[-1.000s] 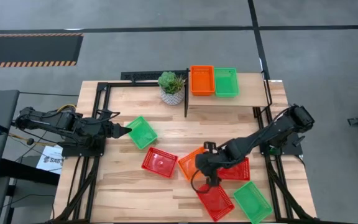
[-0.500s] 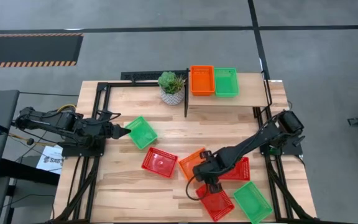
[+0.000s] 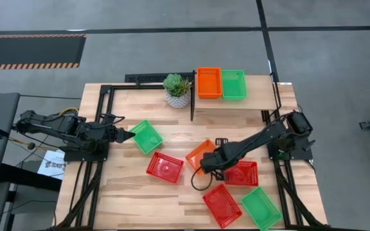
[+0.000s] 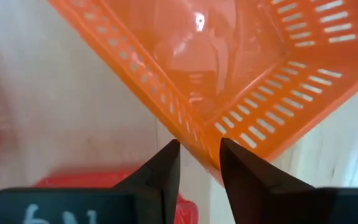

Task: Stack baskets on shelf by color
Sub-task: Stack the orange bin on the orange bin on the shelf

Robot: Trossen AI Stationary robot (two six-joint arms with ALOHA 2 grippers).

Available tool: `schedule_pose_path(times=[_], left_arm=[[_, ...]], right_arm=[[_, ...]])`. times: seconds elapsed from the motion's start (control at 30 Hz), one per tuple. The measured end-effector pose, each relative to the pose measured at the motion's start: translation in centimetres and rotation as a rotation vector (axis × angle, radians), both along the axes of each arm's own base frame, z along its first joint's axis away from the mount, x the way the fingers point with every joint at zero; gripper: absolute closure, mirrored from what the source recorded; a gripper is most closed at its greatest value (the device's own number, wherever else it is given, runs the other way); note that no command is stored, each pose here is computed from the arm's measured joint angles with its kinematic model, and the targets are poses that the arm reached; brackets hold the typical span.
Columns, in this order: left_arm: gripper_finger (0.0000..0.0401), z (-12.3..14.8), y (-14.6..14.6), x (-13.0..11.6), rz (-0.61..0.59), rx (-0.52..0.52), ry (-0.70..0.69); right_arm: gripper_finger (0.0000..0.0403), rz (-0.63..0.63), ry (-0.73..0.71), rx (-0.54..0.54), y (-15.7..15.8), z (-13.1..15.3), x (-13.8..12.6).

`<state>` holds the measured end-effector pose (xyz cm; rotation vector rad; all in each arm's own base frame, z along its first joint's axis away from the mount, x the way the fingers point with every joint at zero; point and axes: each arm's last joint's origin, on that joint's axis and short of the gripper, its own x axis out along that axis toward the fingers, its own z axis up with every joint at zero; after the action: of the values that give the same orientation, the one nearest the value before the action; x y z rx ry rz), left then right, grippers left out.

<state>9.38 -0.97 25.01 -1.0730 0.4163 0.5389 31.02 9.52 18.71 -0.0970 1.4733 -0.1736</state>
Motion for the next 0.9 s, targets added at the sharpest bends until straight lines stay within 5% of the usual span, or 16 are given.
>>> schedule_pose_path(times=[0.27,0.5,0.67,0.9], left_arm=[[0.0127,0.0,0.0,0.0,-0.005,0.008,0.005],[0.0127,-0.1,0.0,0.0,-0.038,0.021,0.016],[0.0127,0.0,0.0,0.0,-0.040,0.024,0.016],[0.0127,0.0,-0.1,-0.1,-0.070,0.024,0.019]], right_arm=[[0.0262,-0.111,-0.072,0.040,-1.5,3.3,-0.7],[0.0241,-0.355,-0.400,0.204,-1.9,6.8,0.2],[0.0200,-0.441,-0.508,0.328,-1.6,6.5,2.1],[0.0180,-0.450,-0.472,0.332,-0.1,5.1,5.2]])
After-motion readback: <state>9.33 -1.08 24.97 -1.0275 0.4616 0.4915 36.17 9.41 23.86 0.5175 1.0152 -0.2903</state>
